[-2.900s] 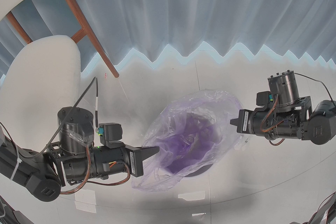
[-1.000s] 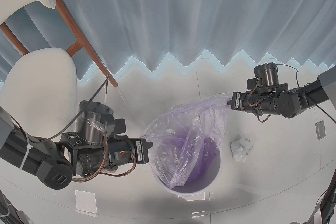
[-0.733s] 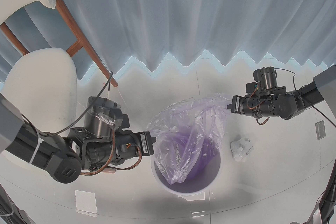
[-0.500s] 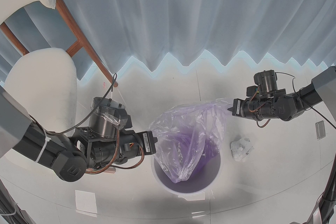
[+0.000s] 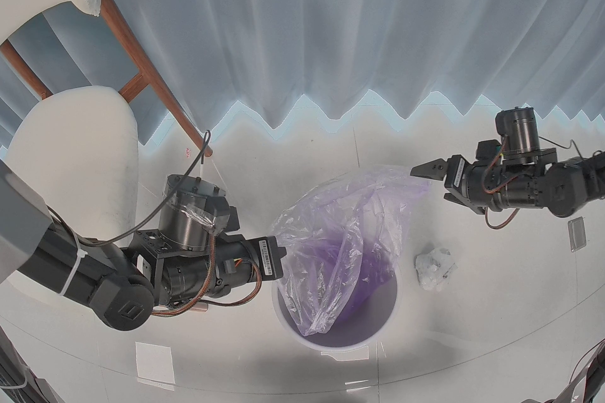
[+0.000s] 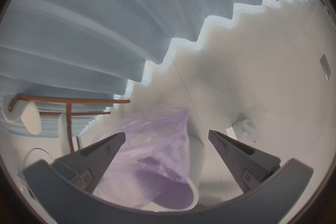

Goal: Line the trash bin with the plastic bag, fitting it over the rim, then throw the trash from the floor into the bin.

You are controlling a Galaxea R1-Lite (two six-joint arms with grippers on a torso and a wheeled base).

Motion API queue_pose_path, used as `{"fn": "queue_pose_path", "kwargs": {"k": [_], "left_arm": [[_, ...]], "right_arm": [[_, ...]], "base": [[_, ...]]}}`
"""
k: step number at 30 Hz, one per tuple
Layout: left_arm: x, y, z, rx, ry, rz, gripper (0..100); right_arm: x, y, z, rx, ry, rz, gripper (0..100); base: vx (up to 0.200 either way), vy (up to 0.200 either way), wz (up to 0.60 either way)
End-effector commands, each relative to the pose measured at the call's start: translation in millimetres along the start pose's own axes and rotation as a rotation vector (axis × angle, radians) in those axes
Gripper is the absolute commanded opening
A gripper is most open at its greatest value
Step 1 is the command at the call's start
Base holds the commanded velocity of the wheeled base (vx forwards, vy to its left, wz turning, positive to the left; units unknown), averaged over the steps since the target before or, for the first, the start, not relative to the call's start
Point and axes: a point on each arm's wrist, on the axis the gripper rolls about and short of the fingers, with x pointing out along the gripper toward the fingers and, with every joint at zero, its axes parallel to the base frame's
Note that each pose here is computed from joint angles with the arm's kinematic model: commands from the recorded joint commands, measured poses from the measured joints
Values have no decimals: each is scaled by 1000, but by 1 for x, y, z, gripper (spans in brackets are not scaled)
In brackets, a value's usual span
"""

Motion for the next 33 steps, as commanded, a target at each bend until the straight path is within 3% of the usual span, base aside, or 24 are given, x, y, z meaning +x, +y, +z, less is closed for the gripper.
{"fn": "queue_pose_path", "kwargs": {"k": [1,10,14,19,24,33], "left_arm": [[-11,-7,4,7,-27,-29,0],[-13,-5,4,7,-46,-20,0],[-13,-7,6,11,-54,-24,0],[-12,-9,7,17,-60,-29,0],[-12,-9,7,25,-67,-33,0],[-13,-8,7,25,-71,-34,0]], "right_arm": [[-71,33,-23,11,-27,105,100],[-53,58,-54,-65,39,64,100],[-40,67,-55,-90,28,43,100],[-22,90,-49,-112,24,83,100],[1,93,-50,-110,44,35,100],[12,98,-68,-126,91,23,100]], "base": [[0,0,0],[0,0,0],[0,0,0],[0,0,0],[0,0,0],[0,0,0]]}}
